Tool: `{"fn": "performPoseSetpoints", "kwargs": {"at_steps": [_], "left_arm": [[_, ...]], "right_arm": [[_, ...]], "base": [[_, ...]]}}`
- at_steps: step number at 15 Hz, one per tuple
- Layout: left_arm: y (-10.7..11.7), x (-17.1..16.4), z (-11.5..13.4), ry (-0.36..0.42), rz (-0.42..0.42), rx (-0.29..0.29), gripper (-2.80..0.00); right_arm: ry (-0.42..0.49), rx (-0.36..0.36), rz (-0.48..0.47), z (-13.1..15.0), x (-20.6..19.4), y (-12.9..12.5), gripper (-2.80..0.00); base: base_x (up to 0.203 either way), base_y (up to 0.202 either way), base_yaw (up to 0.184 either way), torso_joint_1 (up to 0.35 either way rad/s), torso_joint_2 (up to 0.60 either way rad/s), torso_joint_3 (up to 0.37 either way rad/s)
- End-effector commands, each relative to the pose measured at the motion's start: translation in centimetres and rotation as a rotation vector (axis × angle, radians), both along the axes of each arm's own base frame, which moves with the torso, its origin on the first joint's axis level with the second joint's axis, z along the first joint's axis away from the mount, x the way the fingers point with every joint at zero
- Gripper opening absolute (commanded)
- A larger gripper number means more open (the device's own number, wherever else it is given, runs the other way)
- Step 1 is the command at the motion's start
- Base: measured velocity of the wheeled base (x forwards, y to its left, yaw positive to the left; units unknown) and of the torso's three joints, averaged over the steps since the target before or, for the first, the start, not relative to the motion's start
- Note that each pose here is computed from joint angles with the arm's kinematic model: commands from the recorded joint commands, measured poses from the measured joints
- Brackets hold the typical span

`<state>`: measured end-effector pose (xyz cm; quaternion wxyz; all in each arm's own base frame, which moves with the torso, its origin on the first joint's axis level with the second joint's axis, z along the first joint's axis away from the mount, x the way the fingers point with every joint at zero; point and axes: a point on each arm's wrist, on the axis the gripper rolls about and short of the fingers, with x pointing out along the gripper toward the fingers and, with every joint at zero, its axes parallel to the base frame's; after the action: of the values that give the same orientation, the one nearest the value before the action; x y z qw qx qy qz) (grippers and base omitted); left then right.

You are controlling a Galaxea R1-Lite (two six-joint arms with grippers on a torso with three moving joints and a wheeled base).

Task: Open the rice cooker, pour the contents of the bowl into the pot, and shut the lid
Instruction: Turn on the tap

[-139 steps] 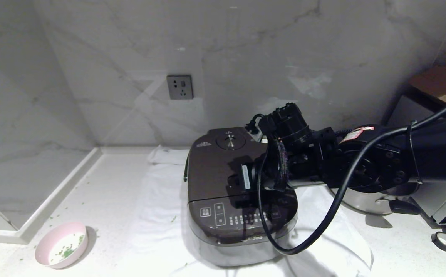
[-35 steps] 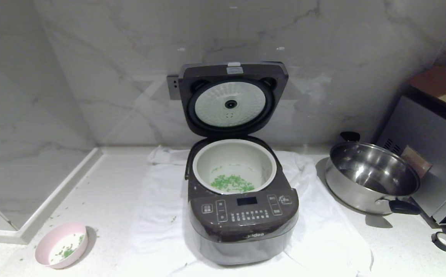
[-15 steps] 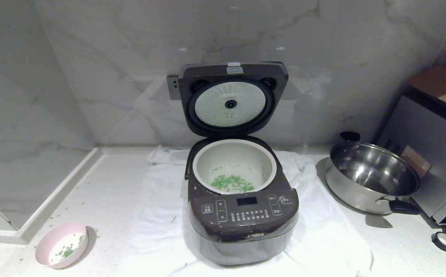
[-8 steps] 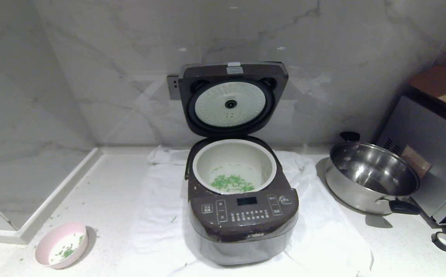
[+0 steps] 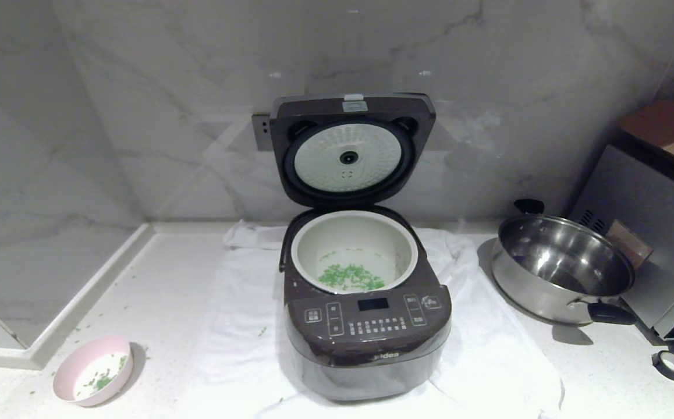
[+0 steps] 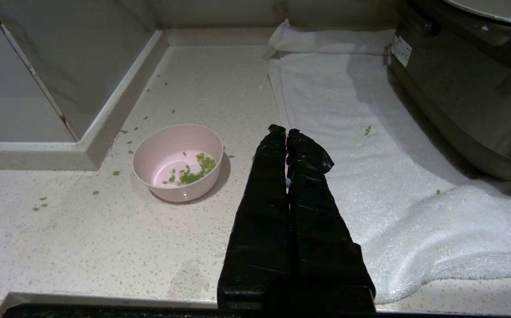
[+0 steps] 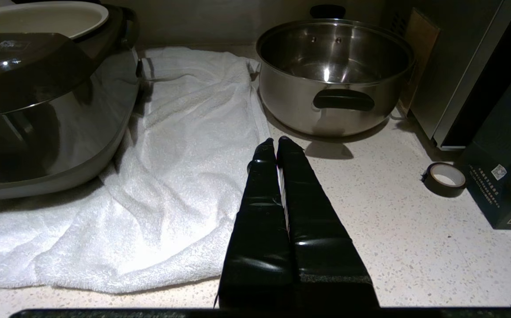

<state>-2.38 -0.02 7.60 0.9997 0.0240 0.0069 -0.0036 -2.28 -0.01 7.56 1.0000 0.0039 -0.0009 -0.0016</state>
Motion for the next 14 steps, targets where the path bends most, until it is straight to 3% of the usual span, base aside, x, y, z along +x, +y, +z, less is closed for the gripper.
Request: {"fn": "performPoseSetpoints", "kwargs": {"at_steps": [1,14], "left_arm": [[0.0,0.0,0.0,0.0,0.0,-0.001,-2.8],[-0.02,0.0,-0.02,0.001,-0.005,0.002,-2.8]], "right_arm": [[0.0,0.001,0.0,0.0,0.0,0.0,-2.8],[-0.001,0.0,0.0,0.02,0.0,0.0,-2.8]], "base": [[0.0,0.0,0.0,0.0,0.0,0.0],[0.0,0.0,0.0,0.0,0.0,0.0]]}}
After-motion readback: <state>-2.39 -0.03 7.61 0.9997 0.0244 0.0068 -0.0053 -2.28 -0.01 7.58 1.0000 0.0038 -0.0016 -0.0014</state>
